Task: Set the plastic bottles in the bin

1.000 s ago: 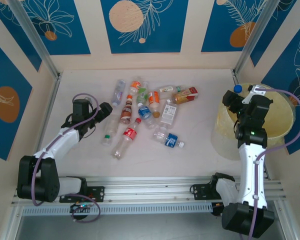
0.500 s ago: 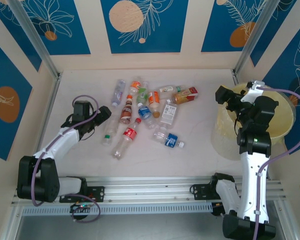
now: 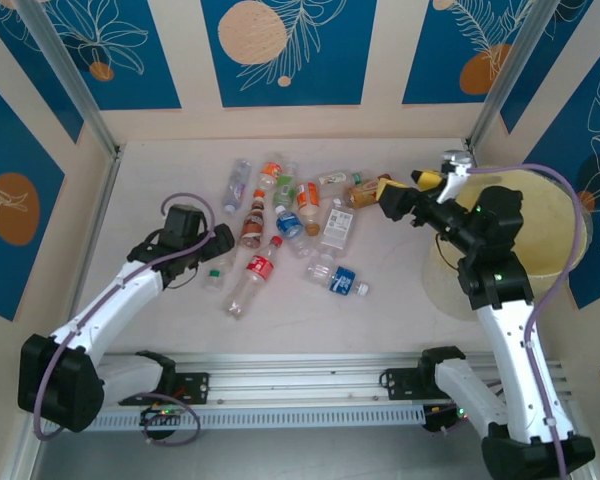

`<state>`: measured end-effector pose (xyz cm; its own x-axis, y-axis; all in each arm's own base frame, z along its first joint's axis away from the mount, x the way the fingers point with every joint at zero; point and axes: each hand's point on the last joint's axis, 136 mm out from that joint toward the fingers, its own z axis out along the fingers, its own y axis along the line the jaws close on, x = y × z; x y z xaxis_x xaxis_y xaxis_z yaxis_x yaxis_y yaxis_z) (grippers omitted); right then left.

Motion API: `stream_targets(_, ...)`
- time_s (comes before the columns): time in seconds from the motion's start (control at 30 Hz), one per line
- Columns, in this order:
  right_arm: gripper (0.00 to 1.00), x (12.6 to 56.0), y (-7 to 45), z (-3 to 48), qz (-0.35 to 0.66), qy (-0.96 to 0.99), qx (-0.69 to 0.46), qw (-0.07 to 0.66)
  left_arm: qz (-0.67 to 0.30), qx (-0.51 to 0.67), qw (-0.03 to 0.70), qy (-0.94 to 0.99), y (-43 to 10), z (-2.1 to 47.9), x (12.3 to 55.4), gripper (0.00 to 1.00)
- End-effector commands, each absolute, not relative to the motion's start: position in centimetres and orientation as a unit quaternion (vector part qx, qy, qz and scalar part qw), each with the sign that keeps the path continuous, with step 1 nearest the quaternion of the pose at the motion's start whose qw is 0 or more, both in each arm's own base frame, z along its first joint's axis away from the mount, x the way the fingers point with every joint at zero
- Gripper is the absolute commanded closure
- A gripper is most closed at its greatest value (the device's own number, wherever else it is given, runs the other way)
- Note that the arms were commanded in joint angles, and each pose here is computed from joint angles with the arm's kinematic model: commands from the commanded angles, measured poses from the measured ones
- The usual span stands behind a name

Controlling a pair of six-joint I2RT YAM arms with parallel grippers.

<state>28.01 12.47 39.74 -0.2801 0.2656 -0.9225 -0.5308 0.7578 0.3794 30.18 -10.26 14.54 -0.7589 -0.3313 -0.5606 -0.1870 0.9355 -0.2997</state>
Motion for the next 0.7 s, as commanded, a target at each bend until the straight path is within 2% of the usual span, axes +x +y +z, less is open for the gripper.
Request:
stream_targets(0.0, 0.01, 29.3, 13.8, 37.8, 0.323, 0.743, -0.084, 0.580, -0.022, -0.089, 0.314, 0.945, -9.2, 15.0, 28.0, 0.00)
stream_targets(0.27, 0.01, 31.4, 14.7, 33.9, 0.279, 0.780, -0.063, 0.557, 0.032, -0.034, 0.253, 0.966, -9.3, 11.2, 29.4, 0.00)
stream_targets(0.5, 0.01, 31.2, 13.7, 33.5, 0.251, 0.789, -0.054, 0.558, -0.003, 0.012, 0.212, 0.977, -11.6, 8.9, 31.9, 0.01)
stream_targets(0.6, 0.01, 31.0, 13.4, 33.3, 0.245, 0.790, -0.051, 0.559, 0.009, 0.008, 0.215, 0.977, -11.0, 8.0, 32.5, 0.01)
stream_targets(0.67, 0.00, 30.9, 13.3, 33.1, 0.245, 0.792, -0.050, 0.557, -0.017, -0.006, 0.203, 0.979, -11.0, 6.8, 32.7, 0.01)
